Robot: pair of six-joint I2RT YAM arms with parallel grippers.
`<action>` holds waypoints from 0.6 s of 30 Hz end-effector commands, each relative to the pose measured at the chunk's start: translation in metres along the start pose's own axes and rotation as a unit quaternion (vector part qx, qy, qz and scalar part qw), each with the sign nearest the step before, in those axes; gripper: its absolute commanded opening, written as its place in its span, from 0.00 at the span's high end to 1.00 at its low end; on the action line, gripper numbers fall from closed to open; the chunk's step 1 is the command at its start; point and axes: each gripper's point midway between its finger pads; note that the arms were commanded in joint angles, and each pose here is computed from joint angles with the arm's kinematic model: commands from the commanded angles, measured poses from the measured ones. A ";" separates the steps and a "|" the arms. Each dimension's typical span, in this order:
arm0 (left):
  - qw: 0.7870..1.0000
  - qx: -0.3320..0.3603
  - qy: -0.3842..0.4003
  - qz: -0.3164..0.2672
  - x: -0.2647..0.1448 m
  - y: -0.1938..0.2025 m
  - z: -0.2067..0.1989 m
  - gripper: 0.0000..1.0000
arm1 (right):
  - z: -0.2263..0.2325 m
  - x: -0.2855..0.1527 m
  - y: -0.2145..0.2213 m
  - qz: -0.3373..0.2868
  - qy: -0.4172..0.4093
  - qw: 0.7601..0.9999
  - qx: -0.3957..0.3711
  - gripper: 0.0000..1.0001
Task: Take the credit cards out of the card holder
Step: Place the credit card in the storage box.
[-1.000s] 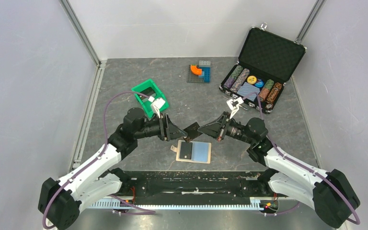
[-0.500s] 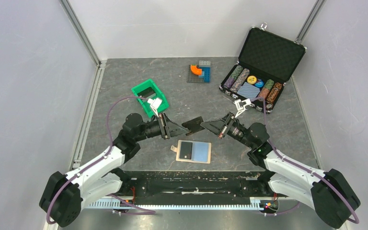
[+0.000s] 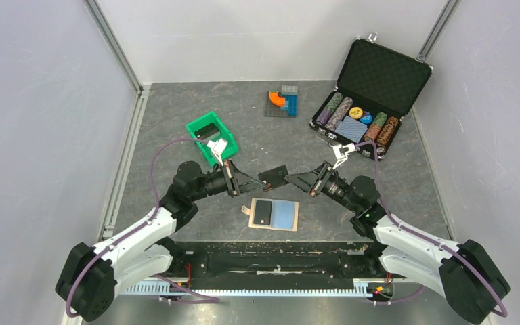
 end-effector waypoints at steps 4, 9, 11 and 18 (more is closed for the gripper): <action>0.988 0.042 -0.128 -0.075 -0.017 -0.049 0.025 0.98 | -0.016 -0.010 -0.011 -0.016 0.059 0.995 -0.084 0.47; 0.961 0.061 -0.241 -0.116 -0.045 -0.099 0.054 0.98 | -0.017 -0.013 -0.008 0.015 0.074 0.989 -0.128 0.17; 0.950 0.052 -0.279 -0.129 -0.057 -0.119 0.067 0.98 | -0.018 -0.015 -0.005 0.027 0.076 0.987 -0.139 0.09; 0.906 0.009 -0.398 -0.144 -0.097 -0.180 0.128 0.98 | -0.011 -0.019 0.002 0.062 0.065 0.980 -0.175 0.02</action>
Point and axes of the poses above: each gripper's point midway between its finger pads, its own x axis out along the fingers, its own z axis along the line the jaws close on, y = z × x, and after that the axes turned 2 degrees about x, right-handed
